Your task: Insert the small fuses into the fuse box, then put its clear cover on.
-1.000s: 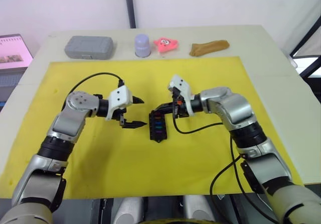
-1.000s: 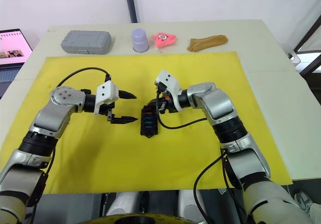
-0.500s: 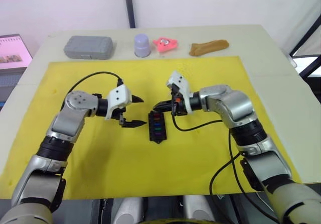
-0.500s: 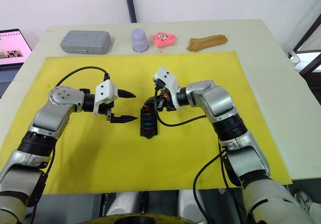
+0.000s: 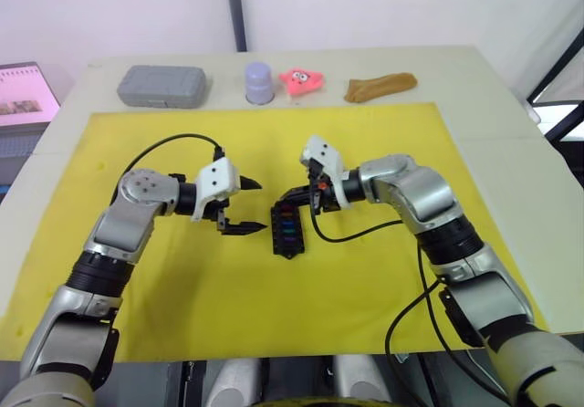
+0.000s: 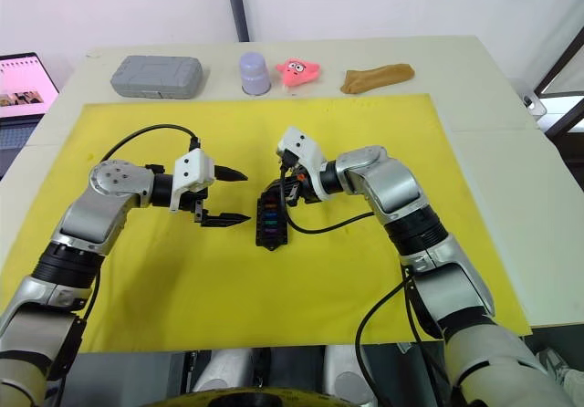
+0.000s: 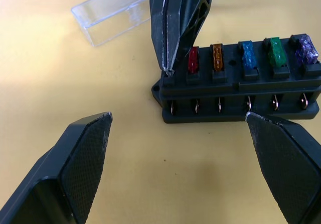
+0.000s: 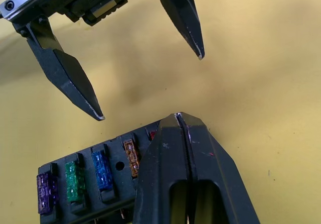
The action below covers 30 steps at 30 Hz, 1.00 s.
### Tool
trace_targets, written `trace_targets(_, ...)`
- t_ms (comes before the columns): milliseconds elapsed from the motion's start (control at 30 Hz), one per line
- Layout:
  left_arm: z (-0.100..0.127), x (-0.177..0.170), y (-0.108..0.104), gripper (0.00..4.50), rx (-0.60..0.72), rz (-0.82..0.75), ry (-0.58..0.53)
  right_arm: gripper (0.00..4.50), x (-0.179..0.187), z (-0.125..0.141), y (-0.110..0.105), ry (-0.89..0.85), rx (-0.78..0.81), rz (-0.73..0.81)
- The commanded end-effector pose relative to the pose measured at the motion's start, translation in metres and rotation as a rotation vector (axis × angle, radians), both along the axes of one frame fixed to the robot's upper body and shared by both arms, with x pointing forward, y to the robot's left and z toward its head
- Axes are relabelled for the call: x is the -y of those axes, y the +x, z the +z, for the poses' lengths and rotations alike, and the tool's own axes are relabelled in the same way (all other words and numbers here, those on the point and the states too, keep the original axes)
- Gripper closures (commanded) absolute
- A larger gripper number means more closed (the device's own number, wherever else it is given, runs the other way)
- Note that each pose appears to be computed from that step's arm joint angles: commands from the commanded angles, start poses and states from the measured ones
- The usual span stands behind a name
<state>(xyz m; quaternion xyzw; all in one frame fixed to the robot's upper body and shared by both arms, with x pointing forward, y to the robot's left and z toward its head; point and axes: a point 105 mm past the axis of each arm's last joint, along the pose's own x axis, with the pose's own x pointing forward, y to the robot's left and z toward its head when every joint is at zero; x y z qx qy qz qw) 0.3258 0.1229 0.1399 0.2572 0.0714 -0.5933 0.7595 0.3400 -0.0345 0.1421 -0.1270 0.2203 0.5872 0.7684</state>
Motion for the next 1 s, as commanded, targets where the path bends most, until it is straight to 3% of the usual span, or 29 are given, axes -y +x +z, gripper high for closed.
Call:
trace_targets(33, 0.015, 0.001, 0.001, 0.00, 0.051, -0.004, -0.025, 4.49, 0.012, -0.032, -0.001, -0.114, -0.086, -0.046)
trace_targets(367, 0.014, -0.001, 0.000, 0.00, 0.053, -0.002, -0.018, 4.49, 0.017, -0.045, 0.001, -0.163, -0.107, -0.076)
trace_targets(567, 0.016, -0.004, 0.001, 0.00, 0.057, 0.004, -0.019, 4.49, 0.008, -0.002, 0.005, 0.004, -0.019, -0.058)
trace_targets(733, 0.021, -0.007, 0.000, 0.00, 0.051, 0.024, -0.041, 4.49, 0.007, 0.035, 0.000, 0.105, 0.154, -0.031)
trace_targets(1000, 0.026, -0.023, -0.010, 0.00, 0.041, 0.098, -0.083, 4.49, 0.051, 0.061, -0.012, 0.093, 0.503, -0.151)
